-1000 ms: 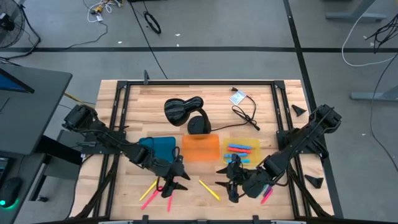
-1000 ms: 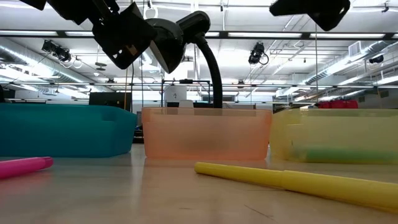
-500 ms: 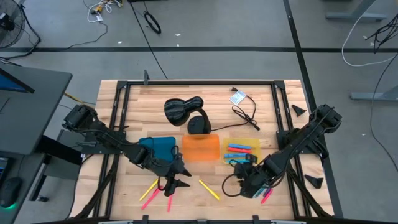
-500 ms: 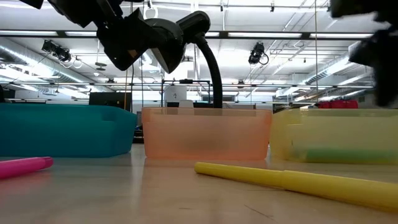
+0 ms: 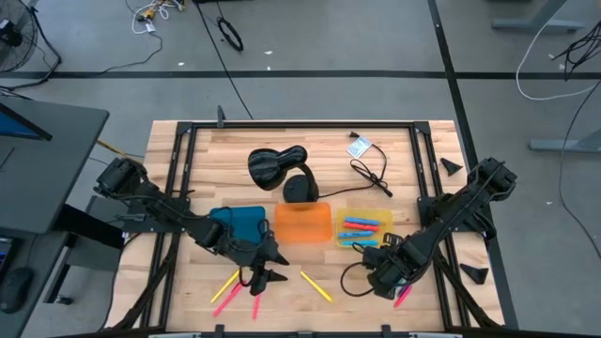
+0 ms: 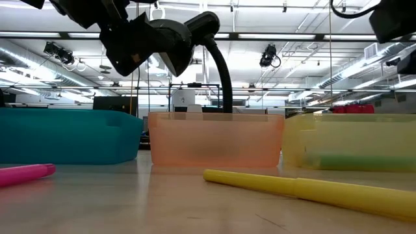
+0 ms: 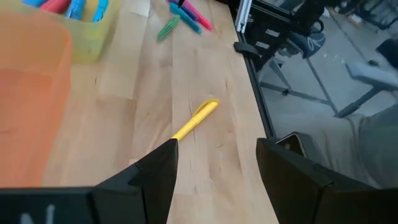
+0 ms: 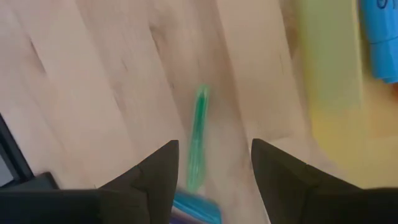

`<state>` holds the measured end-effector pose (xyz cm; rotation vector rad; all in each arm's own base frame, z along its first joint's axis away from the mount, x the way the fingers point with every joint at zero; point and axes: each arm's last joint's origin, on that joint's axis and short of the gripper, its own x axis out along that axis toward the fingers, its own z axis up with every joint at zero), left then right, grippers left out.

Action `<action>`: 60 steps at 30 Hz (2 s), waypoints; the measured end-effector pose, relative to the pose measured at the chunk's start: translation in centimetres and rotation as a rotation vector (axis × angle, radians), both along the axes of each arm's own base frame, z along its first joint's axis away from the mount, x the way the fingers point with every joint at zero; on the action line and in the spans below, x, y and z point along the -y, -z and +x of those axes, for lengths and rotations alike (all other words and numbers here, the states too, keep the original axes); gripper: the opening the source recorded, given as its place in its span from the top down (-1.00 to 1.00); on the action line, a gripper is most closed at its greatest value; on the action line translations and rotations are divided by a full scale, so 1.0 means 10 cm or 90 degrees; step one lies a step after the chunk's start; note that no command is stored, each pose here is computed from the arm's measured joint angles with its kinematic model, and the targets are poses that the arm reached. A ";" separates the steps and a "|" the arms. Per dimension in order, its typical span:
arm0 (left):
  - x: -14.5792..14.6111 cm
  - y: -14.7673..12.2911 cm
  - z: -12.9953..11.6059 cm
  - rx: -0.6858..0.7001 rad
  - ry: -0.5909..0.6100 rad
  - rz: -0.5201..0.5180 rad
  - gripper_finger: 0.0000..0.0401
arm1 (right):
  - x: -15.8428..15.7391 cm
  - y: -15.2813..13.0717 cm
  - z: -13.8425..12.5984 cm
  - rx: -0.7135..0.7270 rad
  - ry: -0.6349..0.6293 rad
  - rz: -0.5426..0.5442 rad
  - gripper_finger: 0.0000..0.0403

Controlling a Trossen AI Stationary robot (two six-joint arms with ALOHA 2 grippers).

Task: Pick & Place Markers
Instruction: Put the green pen into the orange bin

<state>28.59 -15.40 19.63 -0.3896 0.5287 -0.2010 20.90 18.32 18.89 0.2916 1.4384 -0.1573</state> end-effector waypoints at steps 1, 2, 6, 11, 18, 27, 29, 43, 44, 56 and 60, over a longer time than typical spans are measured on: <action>0.01 0.00 0.00 -0.002 -0.001 -0.004 -0.11 | -0.01 0.00 -0.01 0.001 -0.004 -0.002 -0.01; 0.02 0.00 -0.01 -0.003 0.001 -0.005 -0.11 | -0.02 0.00 -0.02 0.004 -0.007 -0.004 -0.01; 0.08 0.03 -0.06 -0.020 0.017 0.005 -0.11 | -0.05 0.00 -0.04 0.018 0.000 -0.015 -0.01; 0.16 0.04 -0.12 -0.029 0.036 0.010 -0.11 | -0.08 0.00 -0.02 0.048 0.004 -0.012 -0.01; 0.23 0.04 -0.16 -0.029 0.052 0.013 -0.11 | -0.11 0.03 0.01 0.065 0.001 -0.003 -0.01; 0.27 0.05 -0.19 -0.031 0.064 0.014 -0.11 | -0.06 0.27 -0.05 0.067 0.025 0.018 -0.01; 0.28 0.05 -0.20 -0.032 0.067 0.015 -0.11 | -0.04 0.33 -0.07 0.068 0.037 0.023 -0.01; 0.33 0.05 -0.23 -0.031 0.078 0.018 -0.11 | 0.07 0.55 -0.18 0.064 0.067 0.019 0.04; 0.33 0.05 -0.23 -0.031 0.078 0.017 -0.11 | 0.07 0.55 -0.18 0.064 0.067 0.019 0.07; 0.33 0.05 -0.23 -0.031 0.078 0.017 -0.11 | 0.07 0.56 -0.19 0.049 0.085 0.028 0.56; 0.33 0.05 -0.23 -0.031 0.078 0.018 -0.11 | 0.07 0.56 -0.19 0.045 0.085 0.031 0.78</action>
